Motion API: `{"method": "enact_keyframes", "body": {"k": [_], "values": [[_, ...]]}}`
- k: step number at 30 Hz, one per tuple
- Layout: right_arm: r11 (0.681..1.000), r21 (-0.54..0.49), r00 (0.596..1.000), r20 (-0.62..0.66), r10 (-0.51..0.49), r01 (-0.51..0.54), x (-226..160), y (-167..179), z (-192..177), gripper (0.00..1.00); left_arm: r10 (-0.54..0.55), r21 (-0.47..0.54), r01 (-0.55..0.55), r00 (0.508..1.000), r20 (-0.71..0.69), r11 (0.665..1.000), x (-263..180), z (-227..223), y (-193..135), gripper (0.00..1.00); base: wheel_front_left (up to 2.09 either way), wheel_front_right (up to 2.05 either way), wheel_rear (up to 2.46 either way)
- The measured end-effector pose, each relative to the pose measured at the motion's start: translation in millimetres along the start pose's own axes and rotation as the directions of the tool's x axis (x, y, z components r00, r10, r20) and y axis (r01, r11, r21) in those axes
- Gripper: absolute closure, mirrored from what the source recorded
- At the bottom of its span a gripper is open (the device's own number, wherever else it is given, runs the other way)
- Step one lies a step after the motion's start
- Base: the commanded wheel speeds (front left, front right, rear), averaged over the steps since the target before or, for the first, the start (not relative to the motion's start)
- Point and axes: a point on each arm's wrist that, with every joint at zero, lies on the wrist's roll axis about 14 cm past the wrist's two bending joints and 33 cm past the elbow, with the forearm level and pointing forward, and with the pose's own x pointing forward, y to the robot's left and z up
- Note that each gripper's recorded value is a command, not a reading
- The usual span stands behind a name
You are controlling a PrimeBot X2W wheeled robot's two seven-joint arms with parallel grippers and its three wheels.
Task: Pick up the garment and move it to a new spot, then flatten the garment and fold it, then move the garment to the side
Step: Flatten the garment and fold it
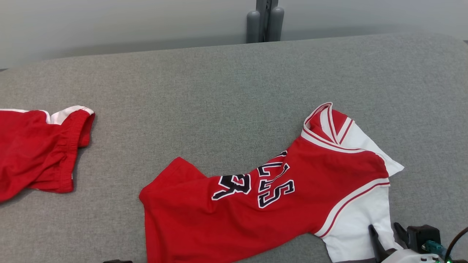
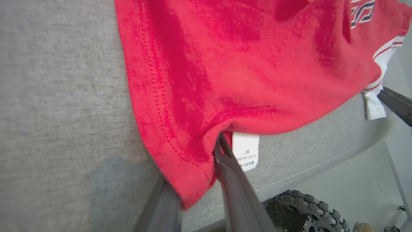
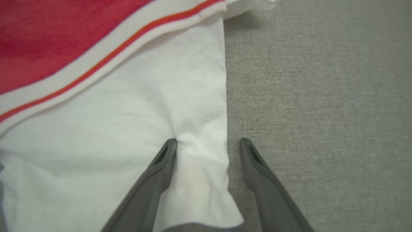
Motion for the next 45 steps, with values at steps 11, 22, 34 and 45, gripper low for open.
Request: {"method": "enact_keyframes", "body": {"k": [11,22,34,45], "values": [[0.974,0.182,0.986,0.123,0.111,-0.132,-4,27,50,1.0,-0.104,-0.012,0.107,0.987,0.12,0.994,2,34,-26,1.0,0.0,0.0,0.0],[0.894,0.17,0.776,0.58,0.249,-0.414,-100,13,233,1.0,-0.396,0.196,0.345,0.832,0.389,0.918,-58,159,-98,1.0,0.0,0.0,0.0],[0.959,0.045,0.645,0.748,0.153,-0.281,-65,-32,391,1.0,-0.437,0.443,0.201,0.726,0.531,0.874,-31,342,-95,1.0,0.0,0.0,0.0],[0.963,0.031,0.416,0.905,0.087,-0.269,17,19,546,1.0,-0.345,0.449,-0.055,0.56,0.753,0.892,46,494,-96,1.0,0.0,0.0,0.0]]}}
